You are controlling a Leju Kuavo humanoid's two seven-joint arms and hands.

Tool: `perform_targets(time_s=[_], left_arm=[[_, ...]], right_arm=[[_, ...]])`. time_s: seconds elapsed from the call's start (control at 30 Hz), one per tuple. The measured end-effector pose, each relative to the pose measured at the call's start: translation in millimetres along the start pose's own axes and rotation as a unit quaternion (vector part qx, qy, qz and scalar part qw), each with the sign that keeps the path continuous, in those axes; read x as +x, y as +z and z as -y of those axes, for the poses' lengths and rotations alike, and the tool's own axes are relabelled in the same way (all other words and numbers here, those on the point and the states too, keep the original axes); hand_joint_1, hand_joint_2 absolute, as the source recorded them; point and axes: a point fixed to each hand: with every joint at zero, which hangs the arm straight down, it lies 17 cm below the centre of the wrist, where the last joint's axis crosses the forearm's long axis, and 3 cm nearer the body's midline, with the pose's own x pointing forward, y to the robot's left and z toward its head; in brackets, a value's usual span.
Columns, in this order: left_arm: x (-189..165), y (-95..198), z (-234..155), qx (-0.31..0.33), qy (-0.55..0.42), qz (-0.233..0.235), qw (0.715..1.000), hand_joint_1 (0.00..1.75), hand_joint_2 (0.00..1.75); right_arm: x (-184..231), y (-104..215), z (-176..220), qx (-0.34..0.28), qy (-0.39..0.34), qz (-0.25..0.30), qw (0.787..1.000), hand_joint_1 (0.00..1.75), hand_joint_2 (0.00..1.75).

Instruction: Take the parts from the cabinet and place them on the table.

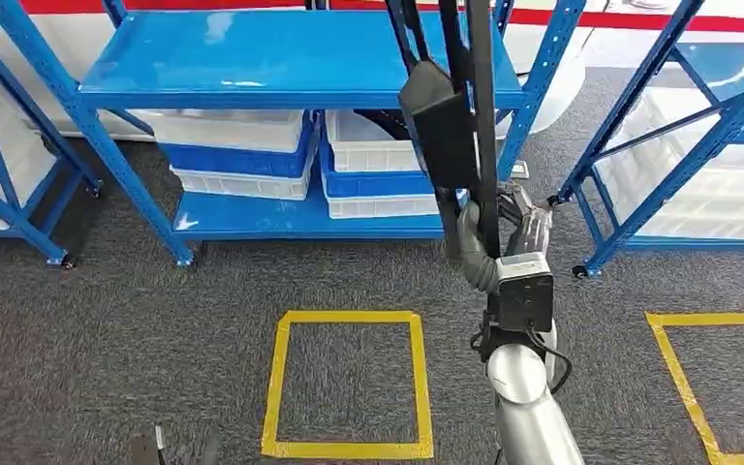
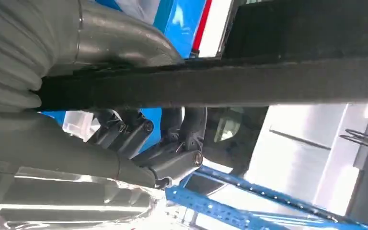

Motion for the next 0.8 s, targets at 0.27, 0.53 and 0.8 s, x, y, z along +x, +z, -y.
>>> perform_targets(time_s=[0.27,0.53,0.8], left_arm=[[1.0,-0.7,4.4,-0.005,-0.007,-0.001,1.000,0.00,1.75],[6.9,-2.2,18.8,-0.017,-0.005,0.002,1.000,0.00,1.75],[9.3,-1.5,18.0,-0.011,0.015,0.009,1.000,0.00,1.75]], right_arm=[[-6.1,13.0,11.7,-0.006,0.007,-0.007,1.000,1.75,1.75],[4.9,7.8,24.9,-0.014,0.019,0.011,1.000,1.75,1.75],[13.5,-0.2,14.2,0.005,0.010,0.028,1.000,1.75,1.75]])
